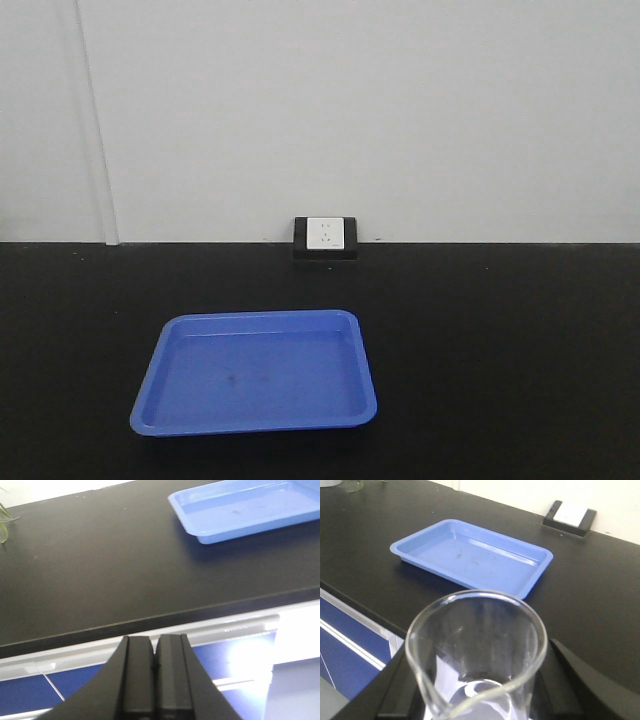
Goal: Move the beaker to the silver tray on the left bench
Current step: 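Drive the base to the other bench, holding the beaker in the right gripper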
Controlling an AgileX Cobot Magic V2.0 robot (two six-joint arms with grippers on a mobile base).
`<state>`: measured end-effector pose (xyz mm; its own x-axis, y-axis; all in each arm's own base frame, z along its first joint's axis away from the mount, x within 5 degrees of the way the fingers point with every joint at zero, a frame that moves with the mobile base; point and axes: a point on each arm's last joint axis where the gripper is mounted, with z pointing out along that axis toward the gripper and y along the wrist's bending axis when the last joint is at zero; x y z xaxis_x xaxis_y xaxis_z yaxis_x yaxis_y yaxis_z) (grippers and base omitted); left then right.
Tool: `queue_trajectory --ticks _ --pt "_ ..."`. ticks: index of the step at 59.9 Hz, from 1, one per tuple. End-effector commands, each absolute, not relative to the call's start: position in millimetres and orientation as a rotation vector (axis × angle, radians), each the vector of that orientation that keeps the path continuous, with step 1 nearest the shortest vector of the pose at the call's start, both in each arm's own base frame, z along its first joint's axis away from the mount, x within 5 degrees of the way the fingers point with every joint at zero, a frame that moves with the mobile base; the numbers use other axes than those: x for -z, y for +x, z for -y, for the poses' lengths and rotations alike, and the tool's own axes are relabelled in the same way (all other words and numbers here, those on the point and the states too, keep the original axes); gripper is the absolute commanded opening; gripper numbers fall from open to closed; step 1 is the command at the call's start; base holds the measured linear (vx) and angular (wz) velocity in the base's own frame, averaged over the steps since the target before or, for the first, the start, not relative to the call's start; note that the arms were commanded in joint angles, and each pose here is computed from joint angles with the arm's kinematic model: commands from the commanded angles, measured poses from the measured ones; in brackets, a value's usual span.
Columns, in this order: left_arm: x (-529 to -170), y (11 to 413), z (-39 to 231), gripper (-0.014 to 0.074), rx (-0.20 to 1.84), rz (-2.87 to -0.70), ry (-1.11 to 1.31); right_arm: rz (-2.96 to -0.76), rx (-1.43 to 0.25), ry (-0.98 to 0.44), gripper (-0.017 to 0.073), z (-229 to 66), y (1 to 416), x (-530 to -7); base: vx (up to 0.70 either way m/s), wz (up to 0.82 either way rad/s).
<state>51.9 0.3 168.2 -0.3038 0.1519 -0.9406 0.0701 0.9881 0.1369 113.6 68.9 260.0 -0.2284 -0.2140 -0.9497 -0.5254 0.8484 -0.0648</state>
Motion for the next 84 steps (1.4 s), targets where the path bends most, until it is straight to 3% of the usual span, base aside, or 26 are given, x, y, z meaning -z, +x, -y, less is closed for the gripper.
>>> queue_trajectory --ticks 1,37,84 --pt "-169.0 53.9 0.9 0.0001 -0.071 -1.811 0.163 -1.710 -0.346 -0.558 -0.0011 -72.4 115.8 -276.2 -0.19 -0.19" --pt "-169.0 53.9 0.9 0.0001 -0.071 -1.811 0.163 -1.709 -0.346 -0.558 -0.0011 -72.4 115.8 -276.3 -0.28 -0.07" --pt "-169.0 53.9 0.9 0.0001 -0.071 -1.811 0.163 -1.709 -0.346 -0.558 -0.0011 -72.4 115.8 -276.3 -0.36 0.17"
